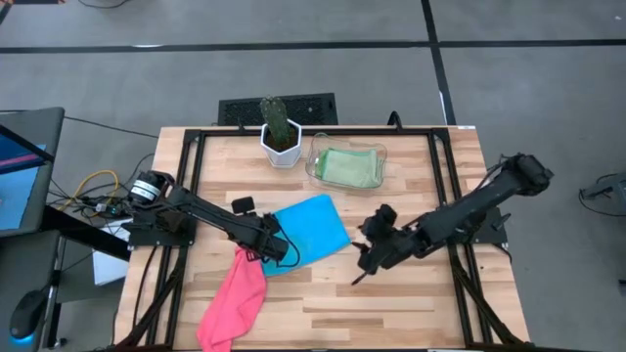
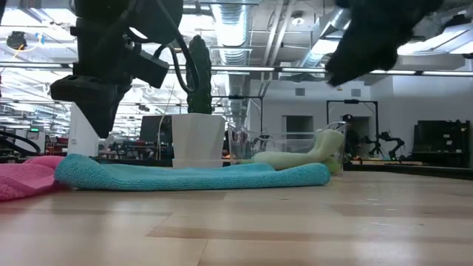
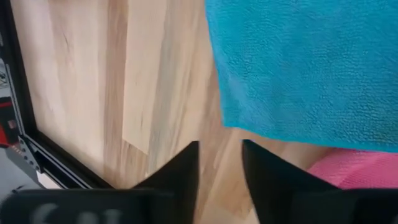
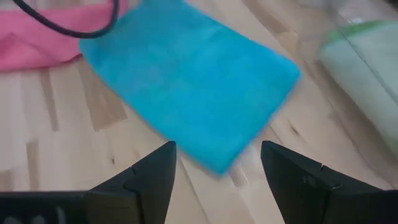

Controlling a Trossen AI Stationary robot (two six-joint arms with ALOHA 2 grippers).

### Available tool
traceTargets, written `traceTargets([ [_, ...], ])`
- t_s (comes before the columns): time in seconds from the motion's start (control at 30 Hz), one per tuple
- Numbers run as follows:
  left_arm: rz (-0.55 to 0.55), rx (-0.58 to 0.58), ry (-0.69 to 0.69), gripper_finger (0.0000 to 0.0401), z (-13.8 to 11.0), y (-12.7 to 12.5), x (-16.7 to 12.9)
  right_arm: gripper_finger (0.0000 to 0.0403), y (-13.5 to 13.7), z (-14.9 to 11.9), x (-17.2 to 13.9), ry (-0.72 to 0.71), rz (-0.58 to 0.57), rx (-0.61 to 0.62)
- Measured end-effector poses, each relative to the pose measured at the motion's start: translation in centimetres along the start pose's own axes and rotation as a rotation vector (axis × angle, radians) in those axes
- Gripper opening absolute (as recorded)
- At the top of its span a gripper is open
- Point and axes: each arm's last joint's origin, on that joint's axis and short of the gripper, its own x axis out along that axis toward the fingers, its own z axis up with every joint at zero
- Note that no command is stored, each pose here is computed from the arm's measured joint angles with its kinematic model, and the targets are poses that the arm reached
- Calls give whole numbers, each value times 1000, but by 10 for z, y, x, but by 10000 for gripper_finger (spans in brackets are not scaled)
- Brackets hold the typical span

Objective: Fold microfiber towels
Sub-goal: Fold the blue towel on the table

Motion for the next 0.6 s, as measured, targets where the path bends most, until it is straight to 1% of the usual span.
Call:
traceTargets([
  [0.07,-5,0,2,142,-2,-2,-1,260,4,-6,16,29,-21,-65],
  [0.13,-5,-21,2,170,-3,-3,-2,260,9,-10,34,37,-46,-97],
  [0.2,-1,-55,-2,189,-4,-4,-3,256,11,-19,52,53,-110,-155],
  [0.27,15,-114,-56,197,-3,-8,-4,245,13,-27,66,54,-168,-196],
  [0.33,14,-166,-166,199,0,-16,-7,224,16,-34,76,49,-206,-219],
  [0.4,-11,-187,-275,193,3,-26,-12,193,20,-39,83,40,-214,-225],
  [0.53,-77,-234,-464,166,7,-44,-24,116,29,-48,90,23,-196,-235],
  [0.6,-110,-256,-527,148,8,-51,-28,78,32,-54,93,35,-201,-234],
])
